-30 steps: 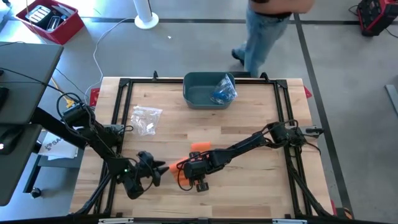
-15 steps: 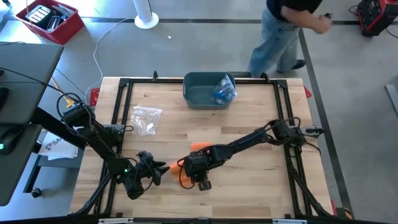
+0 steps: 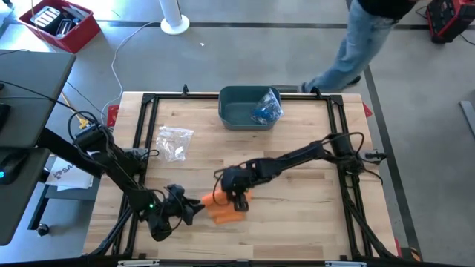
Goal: Roll bandage
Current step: Roll the orange bandage
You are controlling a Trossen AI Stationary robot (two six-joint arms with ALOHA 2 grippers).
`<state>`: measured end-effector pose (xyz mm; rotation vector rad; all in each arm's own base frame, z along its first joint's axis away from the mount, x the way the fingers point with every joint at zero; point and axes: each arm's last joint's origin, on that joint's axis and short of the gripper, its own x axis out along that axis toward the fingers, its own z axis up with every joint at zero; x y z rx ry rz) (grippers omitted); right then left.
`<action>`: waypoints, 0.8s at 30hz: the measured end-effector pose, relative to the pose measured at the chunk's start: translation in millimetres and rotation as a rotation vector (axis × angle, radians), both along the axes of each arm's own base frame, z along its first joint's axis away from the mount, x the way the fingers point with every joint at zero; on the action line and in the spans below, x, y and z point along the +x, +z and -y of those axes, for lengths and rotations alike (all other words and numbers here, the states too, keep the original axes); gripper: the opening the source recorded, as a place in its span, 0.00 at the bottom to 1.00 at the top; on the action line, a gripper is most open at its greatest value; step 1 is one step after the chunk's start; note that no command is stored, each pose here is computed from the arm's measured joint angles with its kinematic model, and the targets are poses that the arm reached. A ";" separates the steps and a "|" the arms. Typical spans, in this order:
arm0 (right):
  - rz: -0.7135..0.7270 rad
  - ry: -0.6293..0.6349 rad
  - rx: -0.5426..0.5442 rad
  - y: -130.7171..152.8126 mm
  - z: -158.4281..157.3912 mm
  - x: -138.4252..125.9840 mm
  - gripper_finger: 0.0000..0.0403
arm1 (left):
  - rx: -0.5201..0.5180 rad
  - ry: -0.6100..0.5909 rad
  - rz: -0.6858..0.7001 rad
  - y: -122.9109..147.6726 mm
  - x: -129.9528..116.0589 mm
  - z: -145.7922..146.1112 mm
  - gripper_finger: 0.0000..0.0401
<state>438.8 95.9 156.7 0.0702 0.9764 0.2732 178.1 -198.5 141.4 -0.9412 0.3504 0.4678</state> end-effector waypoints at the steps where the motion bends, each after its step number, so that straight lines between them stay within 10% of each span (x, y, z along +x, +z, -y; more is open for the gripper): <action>1: -0.005 -0.034 0.011 -7.0 6.6 -1.5 0.43 | -0.003 0.003 0.000 -2.0 0.5 0.7 0.48; 24: 0.196 -0.071 0.161 -53.2 6.8 -22.9 0.43 | 0.152 0.115 0.074 -52.8 11.2 5.4 0.48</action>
